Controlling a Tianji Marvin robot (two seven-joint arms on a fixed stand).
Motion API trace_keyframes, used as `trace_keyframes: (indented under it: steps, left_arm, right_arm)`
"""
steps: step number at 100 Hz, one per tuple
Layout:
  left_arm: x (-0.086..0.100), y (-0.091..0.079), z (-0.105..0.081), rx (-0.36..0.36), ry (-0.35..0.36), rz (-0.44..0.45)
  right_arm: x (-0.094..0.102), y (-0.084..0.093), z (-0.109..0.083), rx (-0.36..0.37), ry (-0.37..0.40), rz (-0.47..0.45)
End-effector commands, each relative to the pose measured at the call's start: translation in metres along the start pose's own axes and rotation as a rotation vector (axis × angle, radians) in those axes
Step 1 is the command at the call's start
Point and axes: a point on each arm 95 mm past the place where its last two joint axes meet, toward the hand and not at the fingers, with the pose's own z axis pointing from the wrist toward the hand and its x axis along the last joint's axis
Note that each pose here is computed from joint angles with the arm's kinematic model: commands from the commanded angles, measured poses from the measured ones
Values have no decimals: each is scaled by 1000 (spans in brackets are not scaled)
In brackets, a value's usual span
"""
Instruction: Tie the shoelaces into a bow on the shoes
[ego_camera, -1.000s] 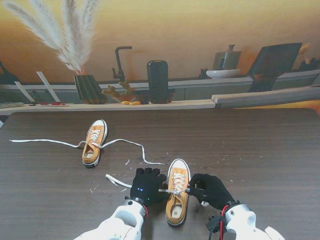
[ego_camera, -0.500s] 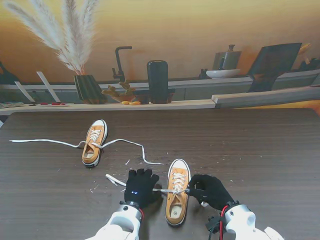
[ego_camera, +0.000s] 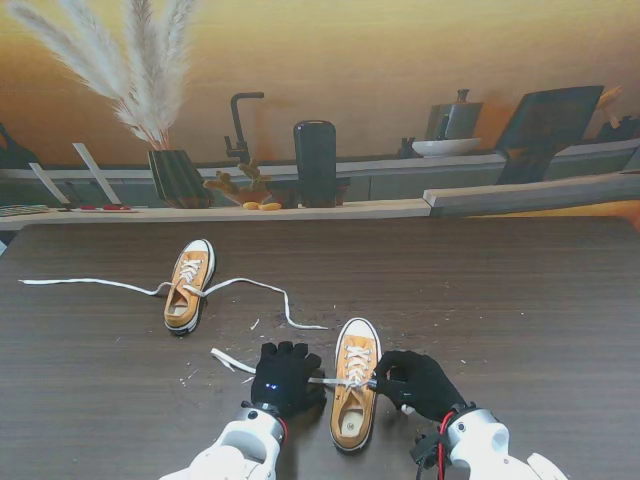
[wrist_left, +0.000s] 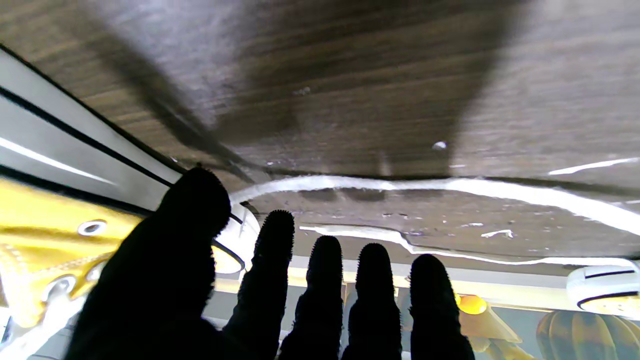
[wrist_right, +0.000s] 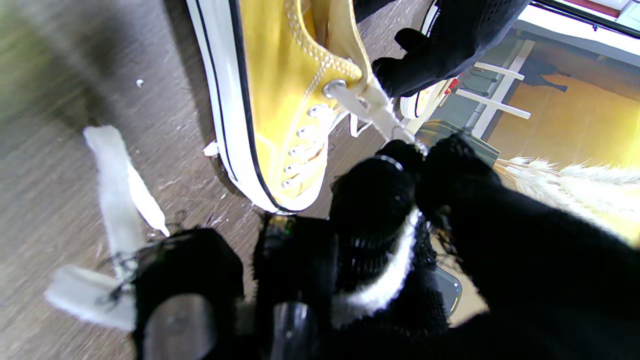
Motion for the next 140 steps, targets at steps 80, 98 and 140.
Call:
trace_keyframes:
  steps: [80,98,140]
  left_arm:
    - [4,19,18,24,90,-51]
    - [-3,20,17,93,109,-151]
    - [-5,17,9,269,117,-498]
  right_arm:
    - [-3,0,-2,32,8,-12]
    - [-3,0,-1,36,11,-13]
    - [-1,-2,-2,44,11,-16]
